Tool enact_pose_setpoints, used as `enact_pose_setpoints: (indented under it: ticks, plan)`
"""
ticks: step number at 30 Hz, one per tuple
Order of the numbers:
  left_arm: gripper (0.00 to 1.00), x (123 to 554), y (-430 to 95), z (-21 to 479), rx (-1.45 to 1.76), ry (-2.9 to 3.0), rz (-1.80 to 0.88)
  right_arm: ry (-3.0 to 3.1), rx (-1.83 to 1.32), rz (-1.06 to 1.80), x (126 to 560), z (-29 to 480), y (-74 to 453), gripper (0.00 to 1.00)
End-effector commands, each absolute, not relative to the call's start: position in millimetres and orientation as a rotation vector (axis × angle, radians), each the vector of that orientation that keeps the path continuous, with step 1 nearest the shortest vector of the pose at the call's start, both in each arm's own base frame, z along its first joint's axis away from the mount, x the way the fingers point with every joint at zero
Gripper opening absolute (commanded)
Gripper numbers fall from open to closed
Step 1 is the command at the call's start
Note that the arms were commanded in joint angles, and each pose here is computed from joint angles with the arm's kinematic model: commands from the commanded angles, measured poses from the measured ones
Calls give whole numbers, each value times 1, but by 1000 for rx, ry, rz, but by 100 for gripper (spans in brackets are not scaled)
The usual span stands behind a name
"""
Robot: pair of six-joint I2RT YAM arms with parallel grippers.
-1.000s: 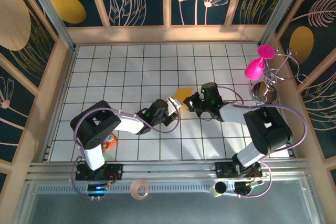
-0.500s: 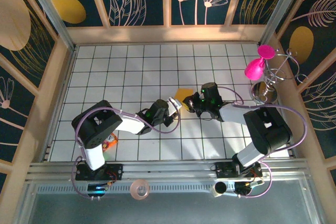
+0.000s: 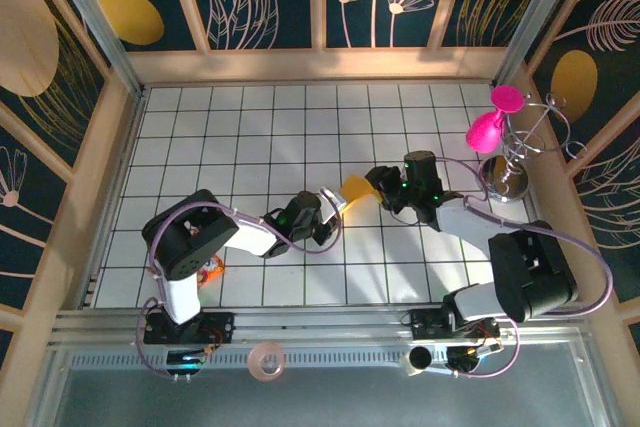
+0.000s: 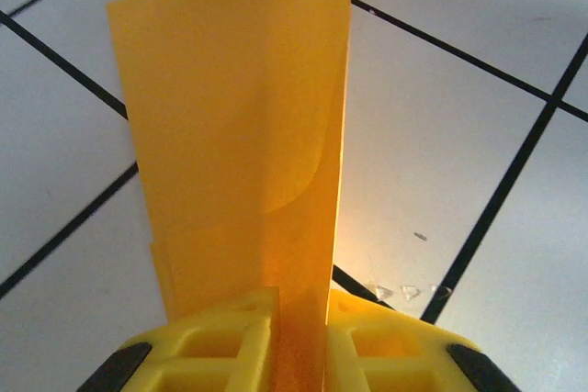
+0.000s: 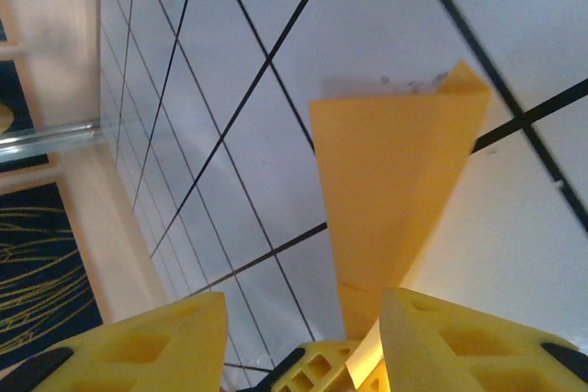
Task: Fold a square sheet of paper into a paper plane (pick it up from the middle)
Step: Fold the wing for the fifth time at the center of the table.
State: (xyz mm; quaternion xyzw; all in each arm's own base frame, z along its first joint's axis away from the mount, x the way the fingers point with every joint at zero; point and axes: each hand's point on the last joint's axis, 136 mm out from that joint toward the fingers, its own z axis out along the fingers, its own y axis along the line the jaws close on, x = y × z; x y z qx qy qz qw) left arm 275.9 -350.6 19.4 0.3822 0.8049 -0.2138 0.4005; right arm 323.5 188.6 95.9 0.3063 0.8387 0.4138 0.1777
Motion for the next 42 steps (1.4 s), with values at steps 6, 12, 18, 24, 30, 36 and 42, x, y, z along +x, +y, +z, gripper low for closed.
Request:
enact_pose_setpoints:
  ticks: [6, 12, 18, 24, 30, 36, 42]
  plan:
    - [16, 258, -354, 1, 951, 2158, -662, 2404, 833, 1005, 314, 81, 164, 47]
    - [14, 255, -359, 4, 851, 2283, -791, 2399, 618, 927, 313, 88, 159, 51]
    - [15, 259, -359, 17, 664, 2348, -1005, 2408, 388, 1051, 305, 92, 180, 52]
    - [14, 264, -363, 32, 522, 2383, -1197, 2447, 311, 1080, 299, 82, 189, 52]
    - [14, 272, -365, 26, 420, 2450, -1234, 2525, 241, 1027, 295, 64, 201, 52]
    - [13, 276, -370, 18, 349, 2515, -1274, 2571, 199, 1010, 298, 53, 210, 52]
    - [13, 277, -374, 16, 315, 2548, -1311, 2590, 179, 977, 305, 46, 213, 51]
